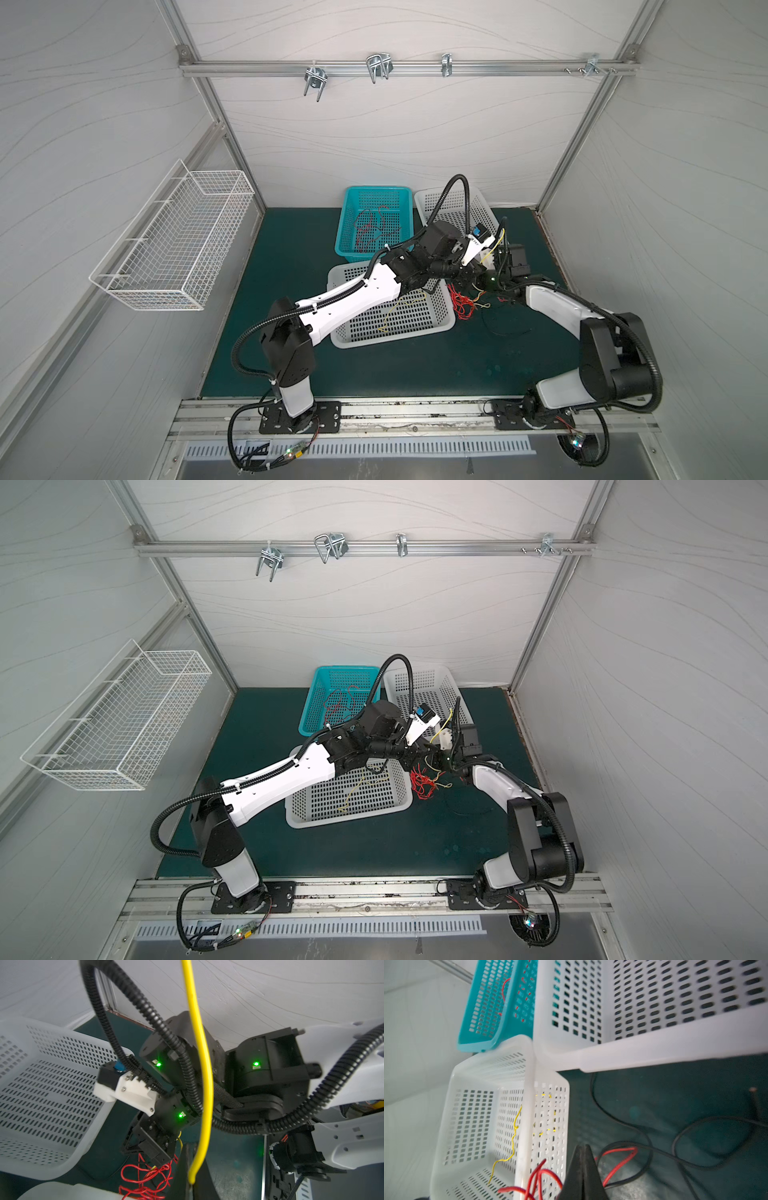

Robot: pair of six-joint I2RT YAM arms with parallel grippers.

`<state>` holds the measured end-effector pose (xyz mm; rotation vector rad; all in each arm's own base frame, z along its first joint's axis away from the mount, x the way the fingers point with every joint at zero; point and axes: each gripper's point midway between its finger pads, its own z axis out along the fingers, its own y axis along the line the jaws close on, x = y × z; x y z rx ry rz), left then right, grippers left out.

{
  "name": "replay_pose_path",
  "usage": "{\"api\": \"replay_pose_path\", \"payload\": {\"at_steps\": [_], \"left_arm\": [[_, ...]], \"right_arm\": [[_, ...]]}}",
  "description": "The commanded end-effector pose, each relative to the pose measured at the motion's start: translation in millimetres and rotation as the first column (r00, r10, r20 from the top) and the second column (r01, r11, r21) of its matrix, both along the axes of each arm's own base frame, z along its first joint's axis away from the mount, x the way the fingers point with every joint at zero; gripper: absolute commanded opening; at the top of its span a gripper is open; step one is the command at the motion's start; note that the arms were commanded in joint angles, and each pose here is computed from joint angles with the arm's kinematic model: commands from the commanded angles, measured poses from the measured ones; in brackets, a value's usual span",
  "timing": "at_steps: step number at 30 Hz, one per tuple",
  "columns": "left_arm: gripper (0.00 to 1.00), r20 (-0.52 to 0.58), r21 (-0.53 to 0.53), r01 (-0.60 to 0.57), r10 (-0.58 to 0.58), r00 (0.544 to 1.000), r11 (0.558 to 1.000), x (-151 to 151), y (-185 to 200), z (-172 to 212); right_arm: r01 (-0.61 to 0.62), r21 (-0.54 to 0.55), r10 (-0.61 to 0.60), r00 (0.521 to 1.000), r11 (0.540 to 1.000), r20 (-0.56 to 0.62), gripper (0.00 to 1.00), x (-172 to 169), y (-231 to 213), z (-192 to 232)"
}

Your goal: Untangle the cables

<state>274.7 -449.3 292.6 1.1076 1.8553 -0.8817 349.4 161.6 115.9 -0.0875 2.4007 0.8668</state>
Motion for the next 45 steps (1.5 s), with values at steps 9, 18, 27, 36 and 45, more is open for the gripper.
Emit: {"api": "replay_pose_path", "payload": {"at_steps": [9, 18, 27, 36, 45], "left_arm": [[0.00, 0.080, -0.159, 0.108, -0.096, 0.992, 0.981, -5, -8, 61], [0.00, -0.015, -0.174, 0.196, -0.202, 0.979, 0.965, 8, -12, 58], [0.00, -0.072, -0.174, 0.204, -0.219, 0.973, 0.963, 18, 2, 51], [0.00, -0.062, -0.171, 0.203, -0.216, 0.974, 0.964, 19, 7, 53], [0.00, -0.059, -0.176, 0.170, -0.183, 0.981, 0.970, 22, 9, 52]], "right_arm": [[0.057, 0.018, -0.058, 0.997, 0.998, 0.047, 0.03, -3, -32, 17], [-0.100, 0.136, 0.092, 0.993, 0.986, 0.069, 0.28, -14, -7, 27], [-0.201, 0.248, 0.186, 0.979, 0.948, 0.082, 0.42, -18, 16, 34], [-0.243, 0.210, 0.243, 0.970, 0.947, 0.026, 0.50, -23, 36, 11], [-0.251, 0.209, 0.257, 0.966, 0.945, 0.000, 0.04, -19, 50, 1]]}}
